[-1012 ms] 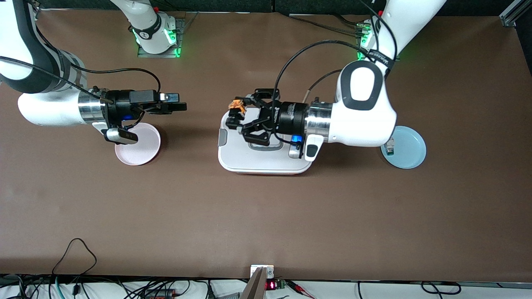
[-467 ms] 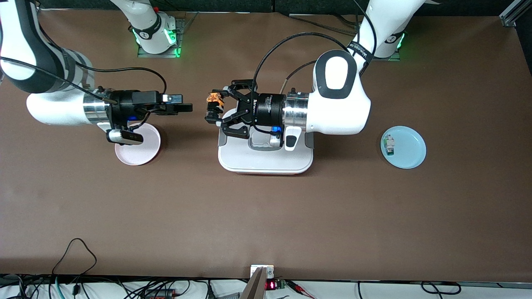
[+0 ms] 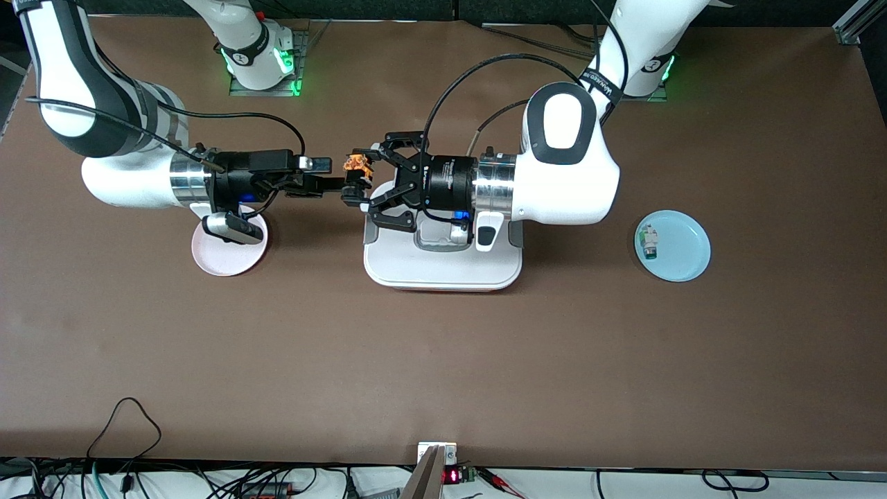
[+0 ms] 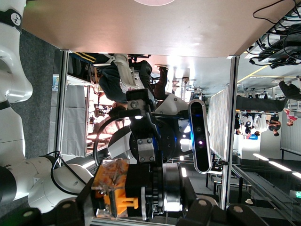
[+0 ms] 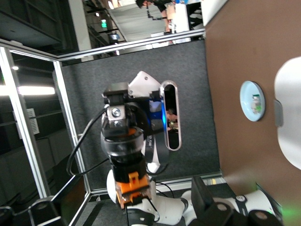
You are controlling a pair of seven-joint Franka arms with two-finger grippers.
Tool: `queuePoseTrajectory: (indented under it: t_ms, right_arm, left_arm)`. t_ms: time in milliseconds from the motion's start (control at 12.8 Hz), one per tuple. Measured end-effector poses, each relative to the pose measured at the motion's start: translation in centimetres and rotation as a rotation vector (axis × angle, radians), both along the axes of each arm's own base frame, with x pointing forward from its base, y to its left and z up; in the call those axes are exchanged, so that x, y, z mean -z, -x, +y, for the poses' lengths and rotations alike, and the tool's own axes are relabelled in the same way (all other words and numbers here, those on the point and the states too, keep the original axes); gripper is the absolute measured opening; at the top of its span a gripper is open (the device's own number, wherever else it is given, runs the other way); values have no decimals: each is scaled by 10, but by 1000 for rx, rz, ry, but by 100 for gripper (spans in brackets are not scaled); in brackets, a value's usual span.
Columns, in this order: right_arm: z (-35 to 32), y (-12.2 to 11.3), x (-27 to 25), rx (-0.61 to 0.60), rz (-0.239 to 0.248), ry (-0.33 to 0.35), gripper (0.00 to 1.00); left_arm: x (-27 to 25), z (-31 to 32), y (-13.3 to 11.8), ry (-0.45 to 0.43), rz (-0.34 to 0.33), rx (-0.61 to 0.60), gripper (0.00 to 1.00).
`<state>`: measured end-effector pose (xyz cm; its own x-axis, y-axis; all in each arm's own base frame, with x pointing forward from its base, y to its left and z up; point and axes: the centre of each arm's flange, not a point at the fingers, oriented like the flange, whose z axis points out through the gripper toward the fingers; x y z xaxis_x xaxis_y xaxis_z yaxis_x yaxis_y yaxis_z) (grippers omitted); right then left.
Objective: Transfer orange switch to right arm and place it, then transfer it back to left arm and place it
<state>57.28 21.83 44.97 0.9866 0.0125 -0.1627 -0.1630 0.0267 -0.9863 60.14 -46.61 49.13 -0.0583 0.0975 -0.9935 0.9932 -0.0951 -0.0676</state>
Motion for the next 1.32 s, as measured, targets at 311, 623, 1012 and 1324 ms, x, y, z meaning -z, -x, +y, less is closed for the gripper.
queuePoseTrajectory:
  t_ms: [311, 623, 1012, 1324]
  right_arm:
    - [7, -1, -2, 22, -6, -52, 100]
    - [18, 2, -2, 25, -12, -52, 100]
    - [30, 4, 3, 27, -29, -76, 93]
    - [31, 4, 2, 31, -89, -77, 50]
  left_arm:
    - [0, 1, -1, -2, 2, -3, 72]
    - [0, 1, -1, -2, 2, -3, 72]
    - [1, 2, -2, -3, 2, -6, 72]
    - [0, 3, -3, -3, 1, -8, 72]
